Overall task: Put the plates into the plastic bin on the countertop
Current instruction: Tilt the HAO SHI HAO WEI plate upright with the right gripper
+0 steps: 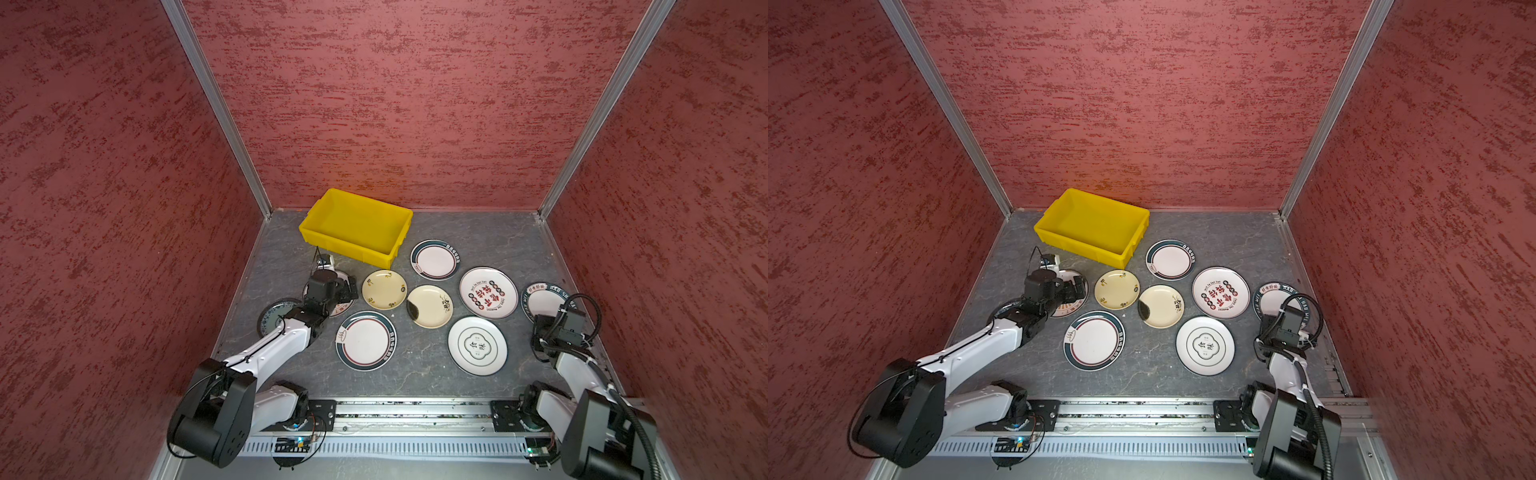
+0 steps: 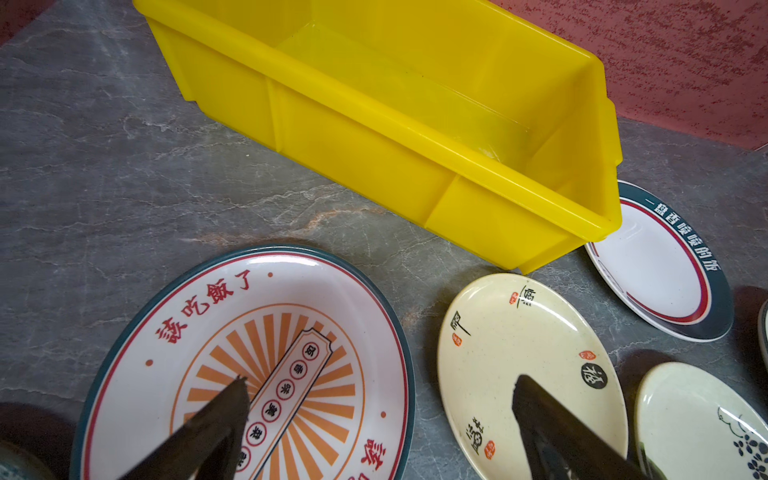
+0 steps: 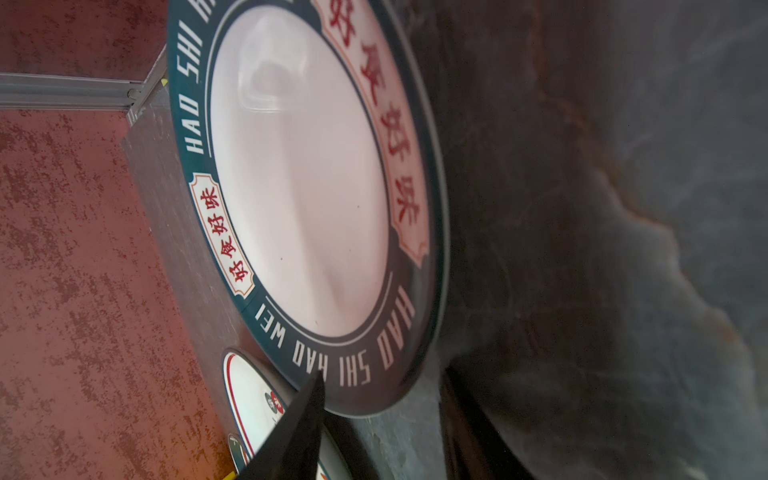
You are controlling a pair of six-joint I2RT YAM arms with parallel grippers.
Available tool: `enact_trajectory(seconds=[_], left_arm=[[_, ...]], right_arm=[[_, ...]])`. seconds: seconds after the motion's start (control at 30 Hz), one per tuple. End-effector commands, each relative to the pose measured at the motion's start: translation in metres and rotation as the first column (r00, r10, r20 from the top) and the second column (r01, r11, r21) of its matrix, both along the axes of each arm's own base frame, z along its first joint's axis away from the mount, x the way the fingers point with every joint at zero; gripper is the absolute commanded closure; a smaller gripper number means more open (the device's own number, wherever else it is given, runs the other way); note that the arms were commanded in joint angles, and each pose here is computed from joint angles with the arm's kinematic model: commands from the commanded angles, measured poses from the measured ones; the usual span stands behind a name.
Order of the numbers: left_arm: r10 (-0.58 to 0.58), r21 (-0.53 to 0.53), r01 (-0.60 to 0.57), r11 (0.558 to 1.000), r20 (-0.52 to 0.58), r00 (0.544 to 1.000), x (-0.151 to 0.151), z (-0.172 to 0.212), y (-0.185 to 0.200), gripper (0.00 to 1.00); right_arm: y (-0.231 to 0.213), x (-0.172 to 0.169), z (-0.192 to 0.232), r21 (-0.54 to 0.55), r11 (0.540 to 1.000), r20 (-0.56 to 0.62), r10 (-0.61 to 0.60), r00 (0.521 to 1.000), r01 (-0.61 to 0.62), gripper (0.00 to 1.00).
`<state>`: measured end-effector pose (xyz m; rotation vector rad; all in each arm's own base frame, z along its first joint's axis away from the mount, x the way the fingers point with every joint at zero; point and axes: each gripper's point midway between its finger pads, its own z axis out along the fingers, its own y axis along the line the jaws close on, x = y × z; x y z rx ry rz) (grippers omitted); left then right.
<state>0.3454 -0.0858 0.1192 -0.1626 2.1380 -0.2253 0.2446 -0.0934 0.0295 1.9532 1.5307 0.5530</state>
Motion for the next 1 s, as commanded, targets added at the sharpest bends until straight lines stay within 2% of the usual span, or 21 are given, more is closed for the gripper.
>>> enact_trajectory(seconds=[0.0, 0.1, 0.23, 0.43, 0.57, 0.97], left_arm=[[0.009, 0.01, -0.009, 1.0, 0.007, 1.0, 0.005, 0.004, 0.002, 0.01], [0.007, 0.011, -0.007, 1.0, 0.0, 1.0, 0.006, 0.002, 0.001, 0.01], [0.005, 0.008, -0.005, 1.0, -0.003, 1.0, 0.006, 0.001, 0.0, 0.01], [0.003, 0.006, -0.003, 1.0, -0.001, 1.0, 0.006, 0.002, 0.0, 0.01], [0.006, 0.007, -0.006, 1.0, 0.005, 1.0, 0.006, 0.005, 0.001, 0.01], [0.004, -0.005, -0.004, 1.0, 0.027, 1.0, 0.003, 0.013, 0.002, 0.01]], right_arm=[[-0.004, -0.017, -0.018, -0.002, 0.998, -0.07, -0.06, 0.996, 0.06, 0.62], [-0.003, -0.019, -0.02, 0.003, 0.998, -0.077, -0.061, 0.995, 0.062, 0.71], [-0.001, -0.019, -0.025, 0.014, 0.998, -0.092, -0.055, 0.994, 0.057, 0.77], [-0.001, -0.017, -0.028, 0.019, 0.999, -0.099, -0.04, 0.994, 0.042, 0.79], [-0.002, -0.015, -0.026, 0.005, 1.0, -0.103, -0.027, 0.994, 0.027, 0.86], [-0.008, -0.009, -0.011, -0.064, 0.998, -0.1, 0.018, 0.995, -0.024, 0.92]])
